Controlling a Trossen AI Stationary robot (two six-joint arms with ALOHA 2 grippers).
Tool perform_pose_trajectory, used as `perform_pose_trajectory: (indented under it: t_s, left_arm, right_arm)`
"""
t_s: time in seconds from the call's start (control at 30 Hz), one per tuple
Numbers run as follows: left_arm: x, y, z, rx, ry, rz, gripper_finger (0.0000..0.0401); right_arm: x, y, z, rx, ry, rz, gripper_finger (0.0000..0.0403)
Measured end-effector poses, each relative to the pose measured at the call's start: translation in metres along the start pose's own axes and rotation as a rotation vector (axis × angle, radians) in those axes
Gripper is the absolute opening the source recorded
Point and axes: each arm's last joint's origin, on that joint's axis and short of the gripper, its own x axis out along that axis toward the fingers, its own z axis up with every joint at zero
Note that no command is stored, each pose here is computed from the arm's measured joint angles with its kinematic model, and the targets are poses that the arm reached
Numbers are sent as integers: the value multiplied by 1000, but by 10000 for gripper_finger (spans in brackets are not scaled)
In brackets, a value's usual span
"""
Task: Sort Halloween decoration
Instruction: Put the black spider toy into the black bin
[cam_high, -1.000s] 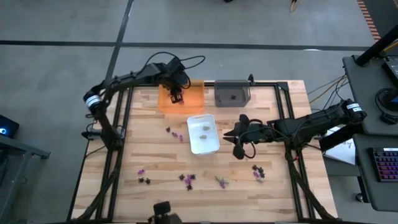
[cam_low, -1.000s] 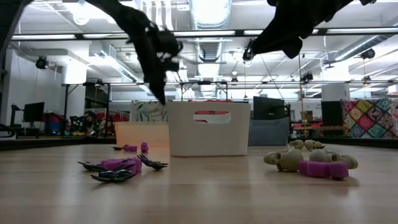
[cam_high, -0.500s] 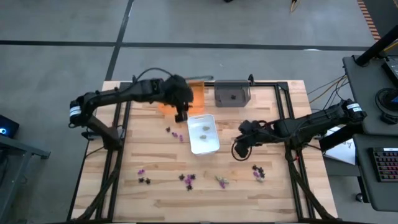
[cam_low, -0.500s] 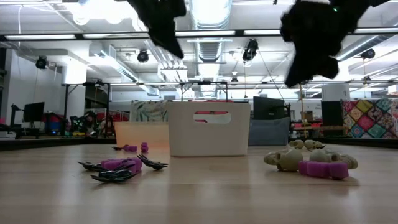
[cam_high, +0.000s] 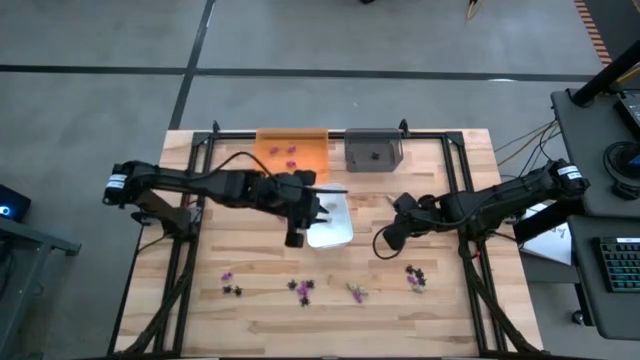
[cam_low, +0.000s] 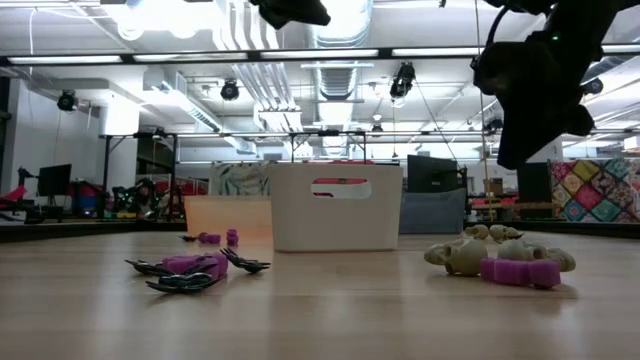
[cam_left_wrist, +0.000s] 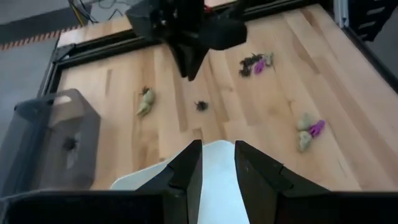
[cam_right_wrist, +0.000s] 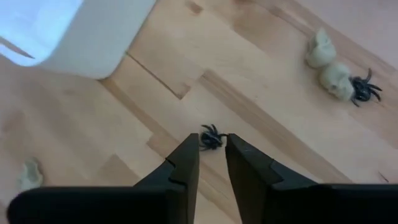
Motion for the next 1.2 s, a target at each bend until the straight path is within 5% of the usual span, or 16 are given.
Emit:
perform_pose_trajectory:
  t_s: [0.23, 0.5, 0.63, 1.2]
  left_arm:
    - [8, -10, -21, -78, -44, -8, 77]
    - [-8, -17, -27, -76, -162, -14, 77]
    - [-14, -19, -34, -85, -185, -15, 77]
    - [-20, -20, -48, -96, -221, -13, 77]
  right_arm:
    - [7, 3, -1, -58, -38, 67, 132]
    - [15, 3, -9, -561, -54, 101, 180]
    - [24, -2, -15, -674, -79, 116, 184]
    - [72, -45, -52, -631, -202, 140, 171]
